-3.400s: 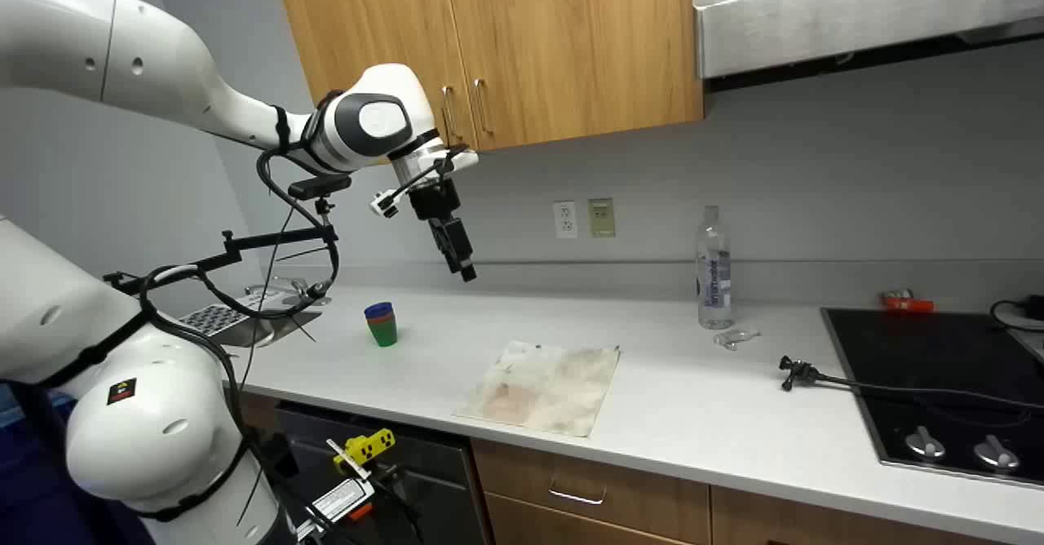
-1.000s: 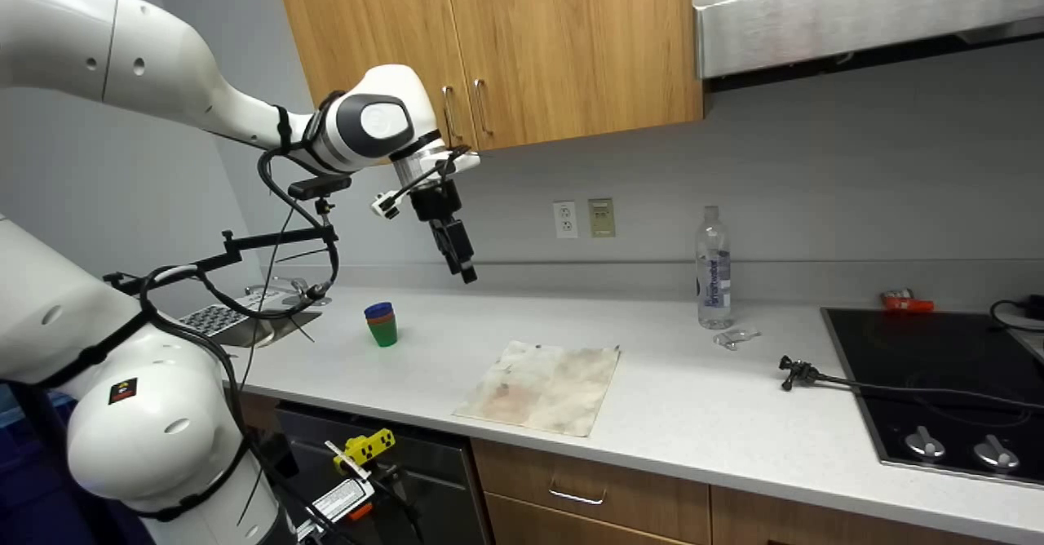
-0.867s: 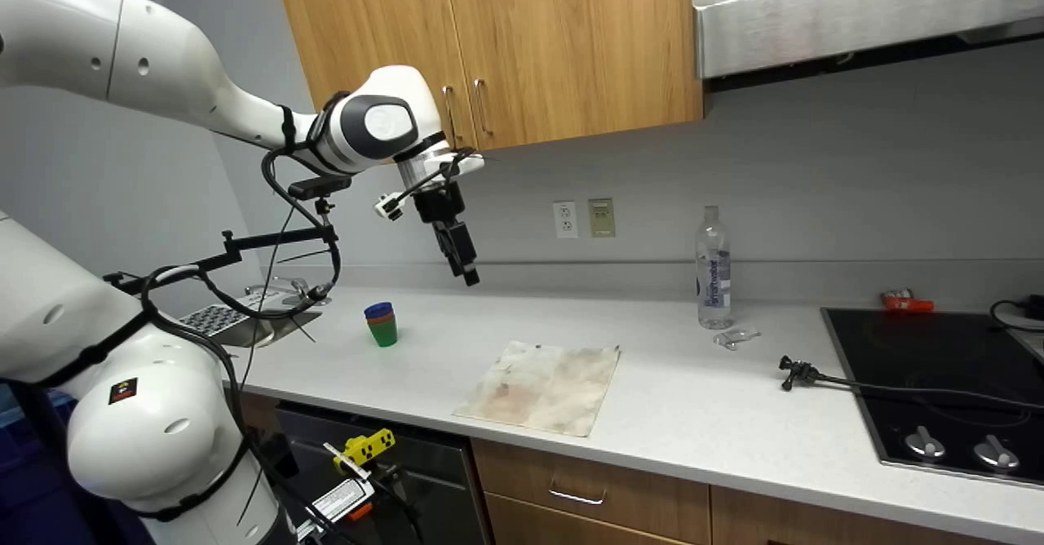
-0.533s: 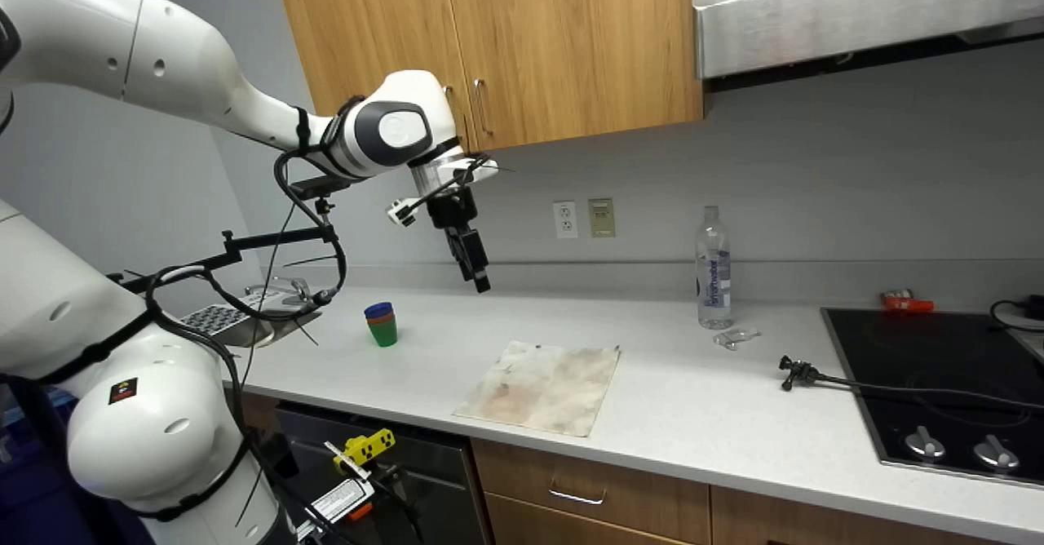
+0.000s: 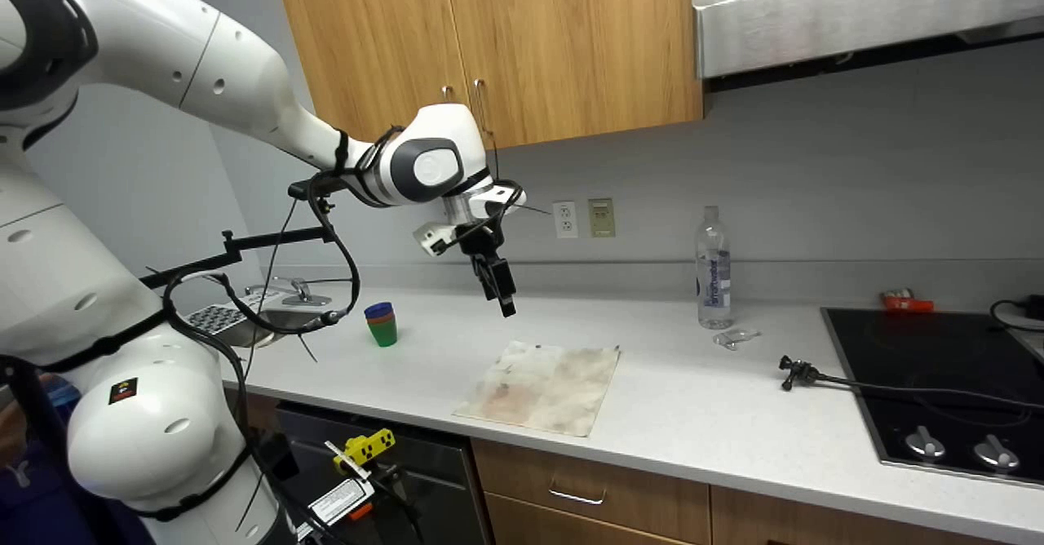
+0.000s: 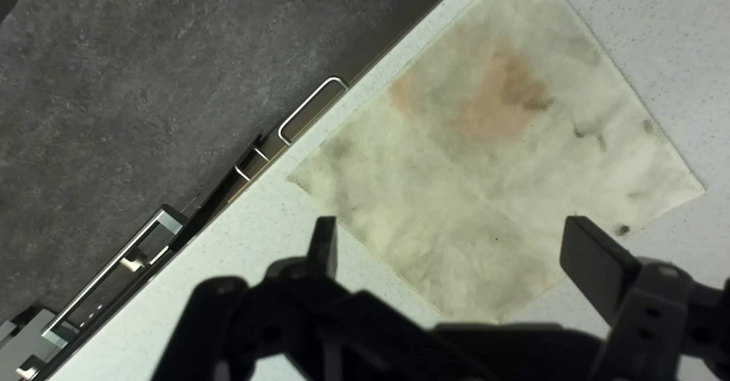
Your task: Fold the cloth on the countertop into a triangle twice
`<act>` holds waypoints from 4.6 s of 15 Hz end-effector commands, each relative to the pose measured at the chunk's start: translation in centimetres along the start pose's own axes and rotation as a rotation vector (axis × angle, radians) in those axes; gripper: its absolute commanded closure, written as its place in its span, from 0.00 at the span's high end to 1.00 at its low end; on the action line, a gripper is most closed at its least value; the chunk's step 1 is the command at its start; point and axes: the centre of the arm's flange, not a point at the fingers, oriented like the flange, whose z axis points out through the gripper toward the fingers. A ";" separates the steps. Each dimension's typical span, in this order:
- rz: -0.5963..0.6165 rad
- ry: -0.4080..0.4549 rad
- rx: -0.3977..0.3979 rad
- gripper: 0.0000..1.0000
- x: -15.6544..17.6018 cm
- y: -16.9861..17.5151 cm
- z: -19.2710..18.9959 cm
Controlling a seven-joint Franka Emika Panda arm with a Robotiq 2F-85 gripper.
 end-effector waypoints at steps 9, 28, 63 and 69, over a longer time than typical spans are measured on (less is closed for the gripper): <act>-0.002 -0.016 -0.001 1.00 0.3 0.2 1.3; -0.149 -0.026 0.014 1.00 3.0 5.3 7.1; -0.082 -0.065 0.089 1.00 7.2 9.7 21.6; -0.062 -0.054 0.071 1.00 6.9 8.6 23.2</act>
